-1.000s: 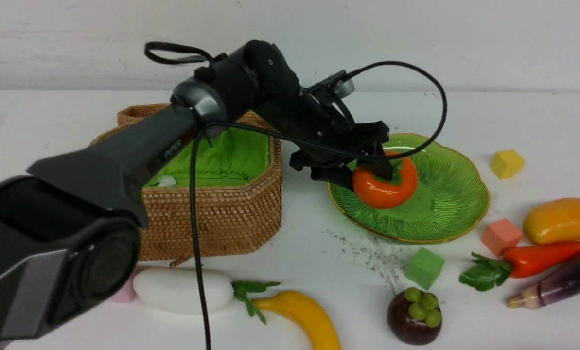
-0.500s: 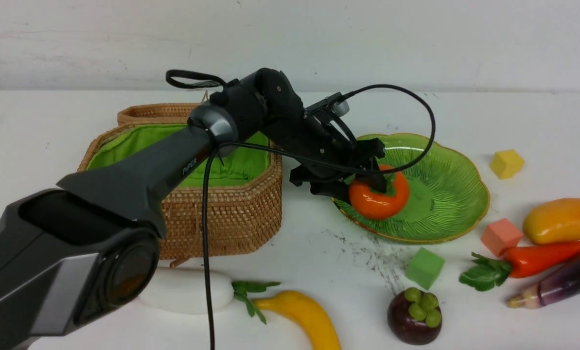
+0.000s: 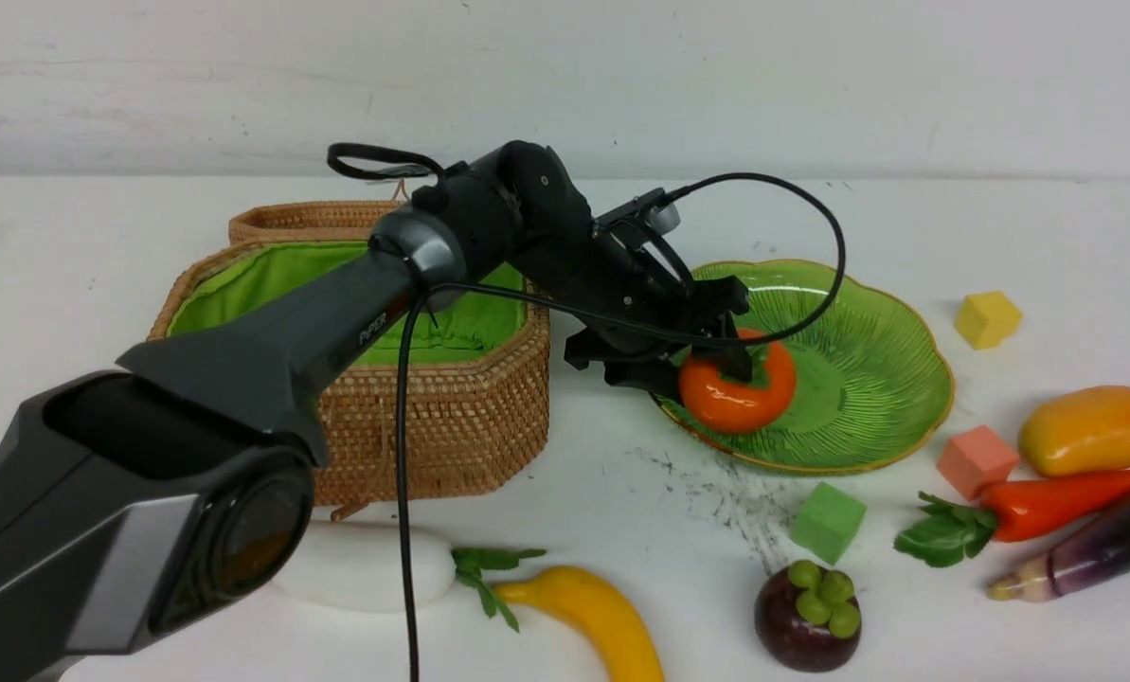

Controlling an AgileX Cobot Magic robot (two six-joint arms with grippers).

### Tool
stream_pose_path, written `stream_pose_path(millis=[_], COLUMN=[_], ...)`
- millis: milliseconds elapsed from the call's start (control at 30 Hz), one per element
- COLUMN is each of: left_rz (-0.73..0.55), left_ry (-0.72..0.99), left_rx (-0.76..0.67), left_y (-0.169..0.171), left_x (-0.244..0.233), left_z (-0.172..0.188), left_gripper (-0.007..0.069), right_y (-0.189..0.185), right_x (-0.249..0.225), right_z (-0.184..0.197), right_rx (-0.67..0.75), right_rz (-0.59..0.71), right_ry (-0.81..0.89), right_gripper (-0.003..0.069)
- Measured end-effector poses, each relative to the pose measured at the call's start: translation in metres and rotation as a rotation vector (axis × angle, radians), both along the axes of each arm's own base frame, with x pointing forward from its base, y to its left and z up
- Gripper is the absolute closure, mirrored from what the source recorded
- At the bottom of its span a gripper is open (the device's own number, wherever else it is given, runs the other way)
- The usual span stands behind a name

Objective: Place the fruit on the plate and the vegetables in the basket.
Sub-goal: Grab a tomato with your left arm and place it on the plate on the right.

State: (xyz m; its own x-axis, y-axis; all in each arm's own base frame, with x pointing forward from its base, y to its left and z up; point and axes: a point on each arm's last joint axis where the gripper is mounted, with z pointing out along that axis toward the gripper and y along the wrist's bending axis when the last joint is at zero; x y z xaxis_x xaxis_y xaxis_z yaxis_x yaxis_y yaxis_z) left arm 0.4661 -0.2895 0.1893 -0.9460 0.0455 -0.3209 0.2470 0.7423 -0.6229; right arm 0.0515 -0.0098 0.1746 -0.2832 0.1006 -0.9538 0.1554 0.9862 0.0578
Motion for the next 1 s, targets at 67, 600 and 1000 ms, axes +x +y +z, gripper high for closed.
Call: stream_pose_path(millis=[67, 600, 1000], left_rz=[0.006, 0.045, 0.021], left_ry=[0.005, 0.033, 0.031], left_rx=[-0.002, 0.007, 0.093], left_y=[0.0, 0.001, 0.012], left_x=[0.0, 0.0, -0.013], left_z=[0.0, 0.001, 0.038], left_gripper=[0.014, 0.0027, 0.0031], right_y=[0.0, 0.0, 0.0], right_x=[0.0, 0.0, 0.0], right_z=[0.0, 0.0, 0.0], right_rx=[0.0, 0.0, 0.0], right_rz=[0.0, 0.0, 0.0], right_ry=[0.0, 0.0, 0.0], right_gripper=[0.0416, 0.0416, 0.0416])
